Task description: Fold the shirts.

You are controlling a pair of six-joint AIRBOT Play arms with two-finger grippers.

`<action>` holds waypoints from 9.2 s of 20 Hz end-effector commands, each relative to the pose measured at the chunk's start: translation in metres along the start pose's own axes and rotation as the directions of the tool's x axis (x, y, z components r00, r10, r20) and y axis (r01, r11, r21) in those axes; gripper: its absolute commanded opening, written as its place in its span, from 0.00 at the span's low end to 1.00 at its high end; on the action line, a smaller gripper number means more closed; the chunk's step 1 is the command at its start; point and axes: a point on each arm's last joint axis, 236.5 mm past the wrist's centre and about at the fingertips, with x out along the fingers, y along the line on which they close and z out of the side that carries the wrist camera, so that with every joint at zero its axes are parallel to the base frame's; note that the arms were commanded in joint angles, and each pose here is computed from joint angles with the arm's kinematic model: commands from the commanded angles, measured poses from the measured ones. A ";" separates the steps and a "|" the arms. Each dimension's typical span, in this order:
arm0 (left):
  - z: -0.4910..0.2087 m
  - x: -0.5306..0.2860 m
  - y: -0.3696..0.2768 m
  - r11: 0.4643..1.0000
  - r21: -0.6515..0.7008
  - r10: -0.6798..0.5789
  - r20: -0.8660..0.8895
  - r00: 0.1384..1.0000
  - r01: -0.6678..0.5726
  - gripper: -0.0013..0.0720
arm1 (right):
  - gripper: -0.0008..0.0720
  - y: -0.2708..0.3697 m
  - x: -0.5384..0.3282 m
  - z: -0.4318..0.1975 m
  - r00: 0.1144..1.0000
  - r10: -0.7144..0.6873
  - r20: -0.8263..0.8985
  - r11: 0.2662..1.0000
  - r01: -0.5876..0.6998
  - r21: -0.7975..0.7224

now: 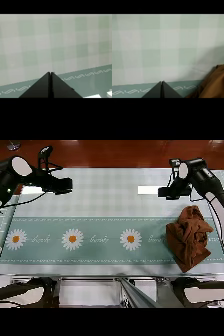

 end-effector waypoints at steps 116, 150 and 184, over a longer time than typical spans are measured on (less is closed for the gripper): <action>-0.013 -0.122 -0.020 0.869 -0.109 -0.408 0.393 0.824 0.483 0.04 | 0.05 0.137 -0.137 -0.030 0.772 0.603 0.201 0.797 -0.597 -0.095; 0.013 -0.126 0.029 0.997 -0.061 -0.017 0.506 0.862 0.055 0.04 | 0.05 -0.011 -0.102 -0.111 0.940 0.170 0.295 0.977 -0.200 0.073; -0.236 0.025 0.076 0.652 -0.722 -0.300 0.036 0.953 0.232 0.97 | 0.86 -0.018 -0.016 -0.159 0.757 0.608 0.239 0.613 -0.639 0.464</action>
